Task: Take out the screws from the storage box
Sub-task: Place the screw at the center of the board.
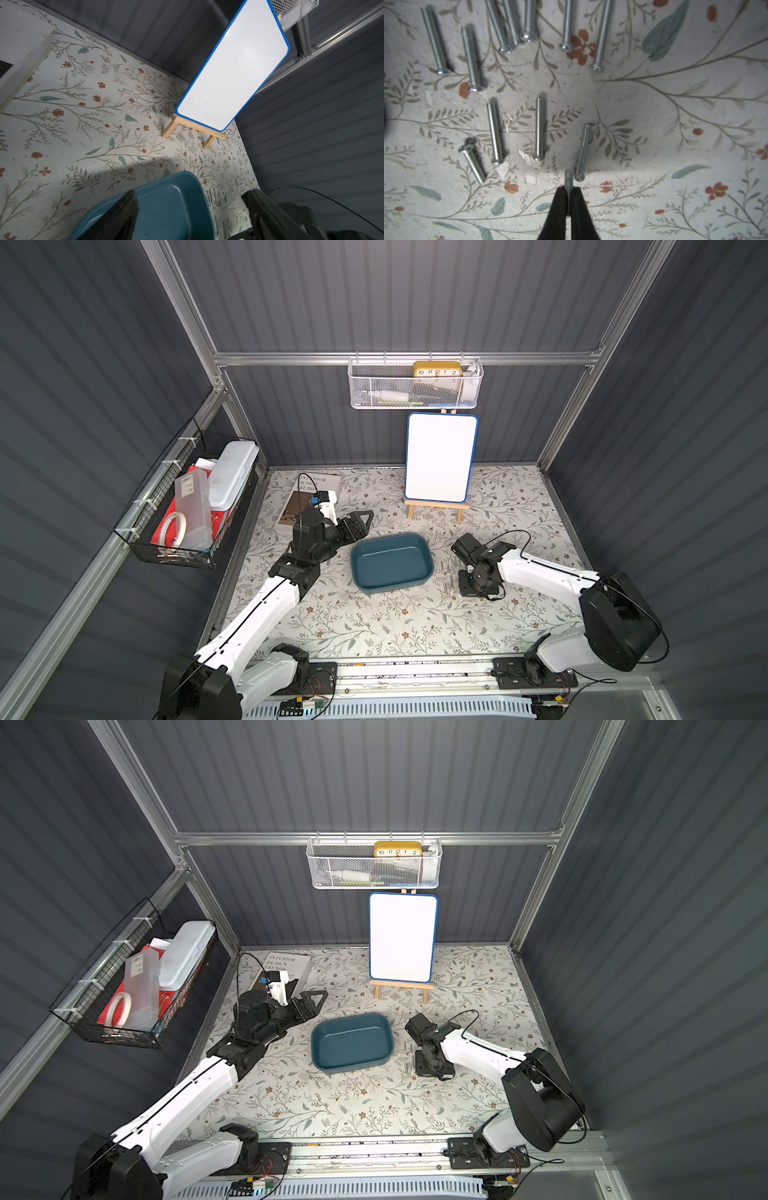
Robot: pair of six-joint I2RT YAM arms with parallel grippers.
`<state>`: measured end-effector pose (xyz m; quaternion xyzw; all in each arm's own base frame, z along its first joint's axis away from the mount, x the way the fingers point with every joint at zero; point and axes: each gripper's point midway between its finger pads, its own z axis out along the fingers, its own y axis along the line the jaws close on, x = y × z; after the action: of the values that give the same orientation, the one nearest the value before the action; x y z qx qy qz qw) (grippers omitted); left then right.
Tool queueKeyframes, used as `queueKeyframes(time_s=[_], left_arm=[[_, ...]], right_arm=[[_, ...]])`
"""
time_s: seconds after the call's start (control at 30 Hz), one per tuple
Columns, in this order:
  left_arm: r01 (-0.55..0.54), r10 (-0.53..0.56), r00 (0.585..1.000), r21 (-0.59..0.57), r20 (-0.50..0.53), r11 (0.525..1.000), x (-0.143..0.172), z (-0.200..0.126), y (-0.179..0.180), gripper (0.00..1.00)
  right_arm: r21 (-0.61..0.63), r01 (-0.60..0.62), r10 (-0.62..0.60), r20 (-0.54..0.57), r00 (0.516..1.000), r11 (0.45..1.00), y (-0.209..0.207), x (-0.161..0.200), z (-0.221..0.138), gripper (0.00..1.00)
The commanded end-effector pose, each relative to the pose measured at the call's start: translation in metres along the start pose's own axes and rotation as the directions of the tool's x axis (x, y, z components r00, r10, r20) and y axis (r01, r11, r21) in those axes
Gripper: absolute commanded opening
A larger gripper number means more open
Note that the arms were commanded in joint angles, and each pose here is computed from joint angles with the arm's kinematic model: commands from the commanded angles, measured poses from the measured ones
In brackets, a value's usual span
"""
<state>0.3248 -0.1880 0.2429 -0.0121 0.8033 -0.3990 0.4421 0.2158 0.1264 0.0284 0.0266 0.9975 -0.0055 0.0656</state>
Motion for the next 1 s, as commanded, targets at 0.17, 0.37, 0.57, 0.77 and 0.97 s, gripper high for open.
queueKeyframes(time_s=[0.17,0.37,0.57,0.77,0.97], left_arm=[[-0.154,0.169,0.977,0.117,-0.129,0.981,0.037,0.019,-0.028,0.86],[-0.221,0.242,0.949,0.121,-0.204,0.968,0.067,0.04,-0.042,0.84],[-0.263,0.293,0.921,0.146,-0.256,0.954,0.087,0.054,-0.052,0.84],[-0.288,0.327,0.904,0.171,-0.275,0.942,0.097,0.063,-0.063,0.85],[-0.329,0.356,0.923,0.183,-0.145,0.927,0.065,0.059,-0.084,0.99]], right_arm=[[0.012,0.017,-0.016,-0.025,1.0,1.0,0.006,-0.006,0.01,0.06],[0.016,0.018,-0.017,-0.038,0.999,1.0,0.006,-0.005,0.014,0.09],[0.016,0.01,-0.009,-0.031,0.999,1.0,0.005,-0.005,0.013,0.16],[-0.014,0.004,-0.004,-0.014,1.0,1.0,0.01,-0.008,0.006,0.23],[-0.073,-0.014,0.018,0.046,0.999,0.997,0.013,-0.013,-0.017,0.32]])
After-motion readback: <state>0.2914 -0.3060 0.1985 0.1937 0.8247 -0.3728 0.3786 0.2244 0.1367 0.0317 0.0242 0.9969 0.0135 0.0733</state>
